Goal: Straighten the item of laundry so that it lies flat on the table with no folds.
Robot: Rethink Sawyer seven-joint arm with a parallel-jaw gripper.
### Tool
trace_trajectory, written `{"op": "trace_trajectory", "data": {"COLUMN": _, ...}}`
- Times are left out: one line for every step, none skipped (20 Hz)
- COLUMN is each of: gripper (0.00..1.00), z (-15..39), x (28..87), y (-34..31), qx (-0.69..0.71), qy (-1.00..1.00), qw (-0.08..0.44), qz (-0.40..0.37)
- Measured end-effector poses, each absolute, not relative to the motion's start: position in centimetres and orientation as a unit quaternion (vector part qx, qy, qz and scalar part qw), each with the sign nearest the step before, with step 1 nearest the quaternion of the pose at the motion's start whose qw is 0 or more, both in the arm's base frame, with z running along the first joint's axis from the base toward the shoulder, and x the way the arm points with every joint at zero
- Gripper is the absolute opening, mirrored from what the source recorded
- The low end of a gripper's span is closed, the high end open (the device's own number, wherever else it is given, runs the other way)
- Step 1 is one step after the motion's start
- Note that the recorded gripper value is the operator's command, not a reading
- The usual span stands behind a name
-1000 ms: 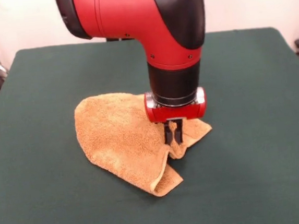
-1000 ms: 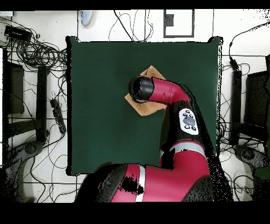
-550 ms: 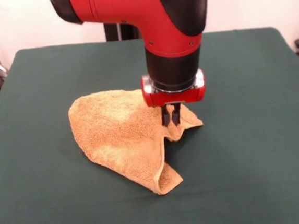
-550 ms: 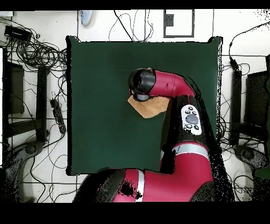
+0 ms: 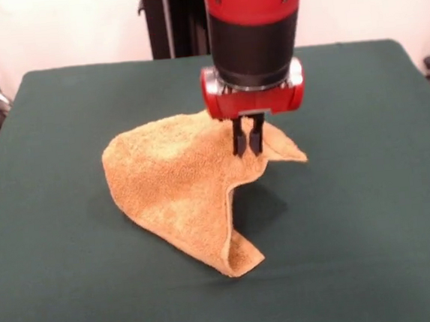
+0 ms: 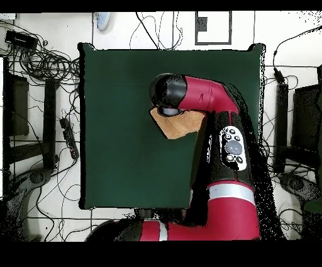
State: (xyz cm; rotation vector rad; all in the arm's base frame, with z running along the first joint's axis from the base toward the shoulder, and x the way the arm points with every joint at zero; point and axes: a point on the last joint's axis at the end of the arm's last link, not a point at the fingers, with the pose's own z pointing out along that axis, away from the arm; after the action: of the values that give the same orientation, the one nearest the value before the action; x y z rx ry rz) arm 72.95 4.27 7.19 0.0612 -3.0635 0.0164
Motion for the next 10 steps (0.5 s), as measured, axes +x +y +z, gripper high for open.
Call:
{"op": "trace_trajectory", "data": {"gripper": 0.00, "z": 7.5, "x": 72.9, "y": 4.3, "qx": 0.020, "qy": -0.999, "qw": 0.038, "qz": 0.006}}
{"op": "trace_trajectory", "data": {"gripper": 0.00, "z": 8.0, "x": 72.7, "y": 4.4, "qx": 0.020, "qy": -0.999, "qw": 0.036, "qz": 0.006}}
{"op": "trace_trajectory", "data": {"gripper": 0.00, "z": 8.9, "x": 72.2, "y": 4.7, "qx": 0.021, "qy": -0.999, "qw": 0.033, "qz": 0.006}}
{"op": "trace_trajectory", "data": {"gripper": 0.00, "z": 9.1, "x": 71.9, "y": 4.8, "qx": 0.022, "qy": -0.999, "qw": 0.032, "qz": 0.006}}
{"op": "trace_trajectory", "data": {"gripper": 0.00, "z": 9.4, "x": 71.5, "y": 5.0, "qx": 0.023, "qy": -0.999, "qw": 0.031, "qz": 0.006}}
{"op": "trace_trajectory", "data": {"gripper": 0.00, "z": 9.5, "x": 71.3, "y": 5.1, "qx": 0.023, "qy": -0.999, "qw": 0.030, "qz": 0.006}}
{"op": "trace_trajectory", "data": {"gripper": 0.00, "z": 9.6, "x": 71.0, "y": 5.3, "qx": 0.024, "qy": -0.999, "qw": 0.029, "qz": 0.006}}
{"op": "trace_trajectory", "data": {"gripper": 0.00, "z": 9.8, "x": 70.7, "y": 5.5, "qx": 0.025, "qy": -0.999, "qw": 0.028, "qz": 0.007}}
{"op": "trace_trajectory", "data": {"gripper": 0.00, "z": 10.0, "x": 69.8, "y": 6.4, "qx": 0.030, "qy": -0.999, "qw": 0.027, "qz": 0.007}}
{"op": "trace_trajectory", "data": {"gripper": 0.00, "z": 10.1, "x": 69.6, "y": 6.7, "qx": 0.031, "qy": -0.999, "qw": 0.027, "qz": 0.007}}
